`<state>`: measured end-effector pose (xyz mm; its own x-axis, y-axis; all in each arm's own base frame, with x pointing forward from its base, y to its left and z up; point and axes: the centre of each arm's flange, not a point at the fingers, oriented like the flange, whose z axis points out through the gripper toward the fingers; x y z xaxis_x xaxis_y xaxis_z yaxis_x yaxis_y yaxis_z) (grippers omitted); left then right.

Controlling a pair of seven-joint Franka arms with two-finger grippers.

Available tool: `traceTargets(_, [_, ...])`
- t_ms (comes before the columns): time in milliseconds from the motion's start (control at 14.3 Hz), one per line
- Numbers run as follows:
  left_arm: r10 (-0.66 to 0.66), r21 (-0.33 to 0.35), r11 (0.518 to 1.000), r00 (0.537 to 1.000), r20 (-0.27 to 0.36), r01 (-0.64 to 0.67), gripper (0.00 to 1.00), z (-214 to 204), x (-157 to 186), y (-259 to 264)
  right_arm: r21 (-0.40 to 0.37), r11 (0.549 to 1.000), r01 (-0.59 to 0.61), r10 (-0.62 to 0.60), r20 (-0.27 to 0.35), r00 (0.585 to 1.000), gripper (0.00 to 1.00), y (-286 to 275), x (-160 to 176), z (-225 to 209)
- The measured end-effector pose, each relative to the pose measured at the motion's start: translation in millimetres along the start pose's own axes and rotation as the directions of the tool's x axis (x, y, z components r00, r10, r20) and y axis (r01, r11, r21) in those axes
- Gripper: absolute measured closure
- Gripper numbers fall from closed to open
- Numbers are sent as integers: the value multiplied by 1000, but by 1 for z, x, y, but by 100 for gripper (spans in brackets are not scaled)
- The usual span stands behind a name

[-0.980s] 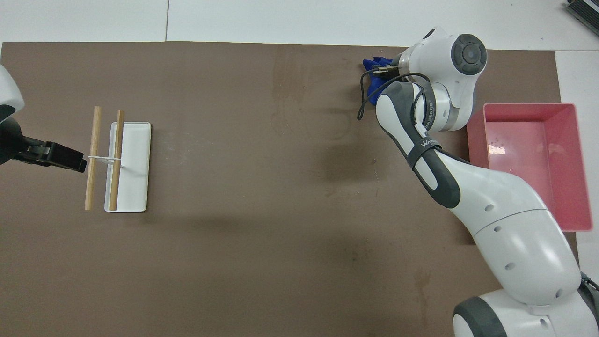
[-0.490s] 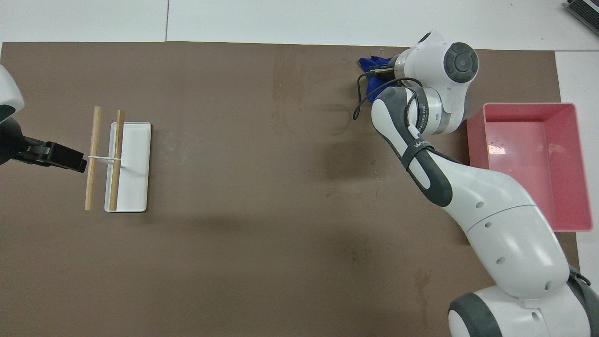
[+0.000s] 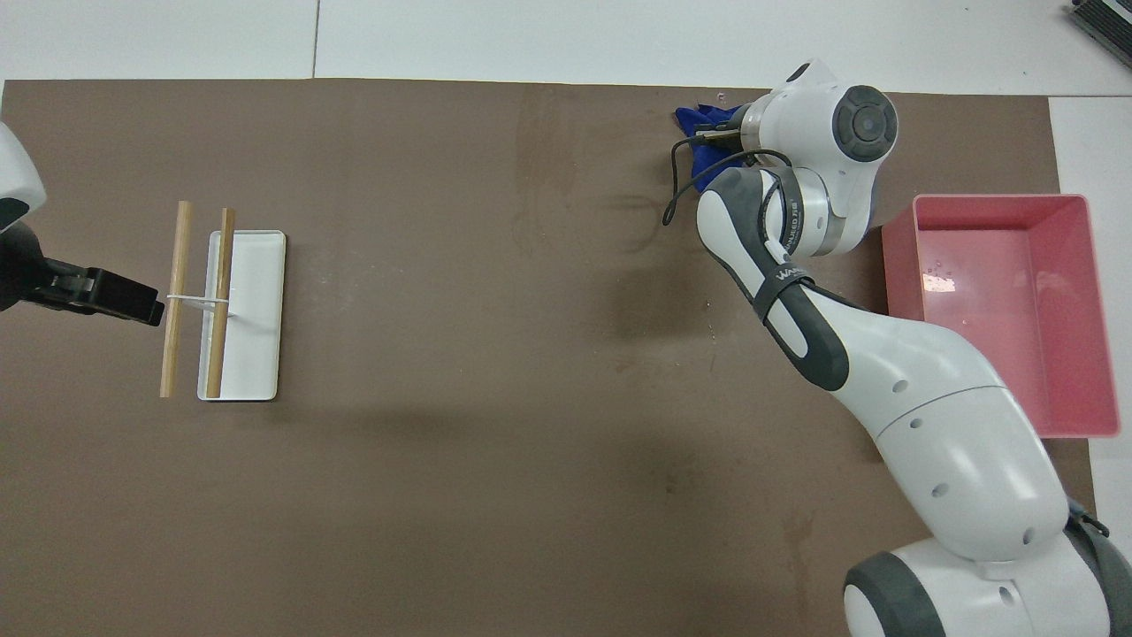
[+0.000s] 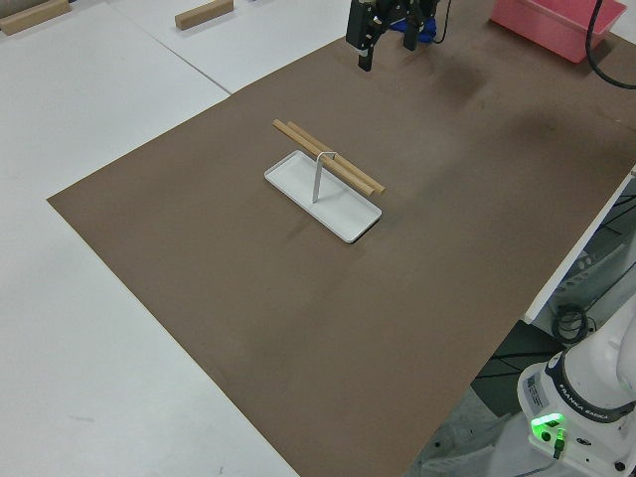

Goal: Wipe water with towel using both arms

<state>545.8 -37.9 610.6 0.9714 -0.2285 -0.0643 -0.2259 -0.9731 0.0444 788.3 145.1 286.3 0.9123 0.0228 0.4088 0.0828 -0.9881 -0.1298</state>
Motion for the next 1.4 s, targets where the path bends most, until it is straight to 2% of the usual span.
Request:
traceTargets(280, [0, 0, 1000, 1000, 0, 0, 0, 0, 0, 0, 0, 1000, -2, 2, 10, 1000, 78, 2, 0, 0])
traceTargets(490, [0, 0, 1000, 1000, 0, 0, 0, 0, 0, 0, 3, 1000, -5, 4, 65, 998, 78, 4, 1, -3])
traceTargets(700, [0, 0, 1000, 1000, 0, 0, 0, 0, 0, 0, 6, 1000, -3, 2, 161, 987, 78, 2, -3, -9])
traceTargets(910, [0, 0, 1000, 1000, 0, 0, 0, 0, 0, 0, 8, 1000, -2, 0, 290, 957, 78, 0, -14, -18])
traceTargets(1400, [0, 0, 1000, 1000, 0, 0, 0, 0, 0, 0, -3, 1000, -21, 20, 548, 836, 78, 7, -85, -54])
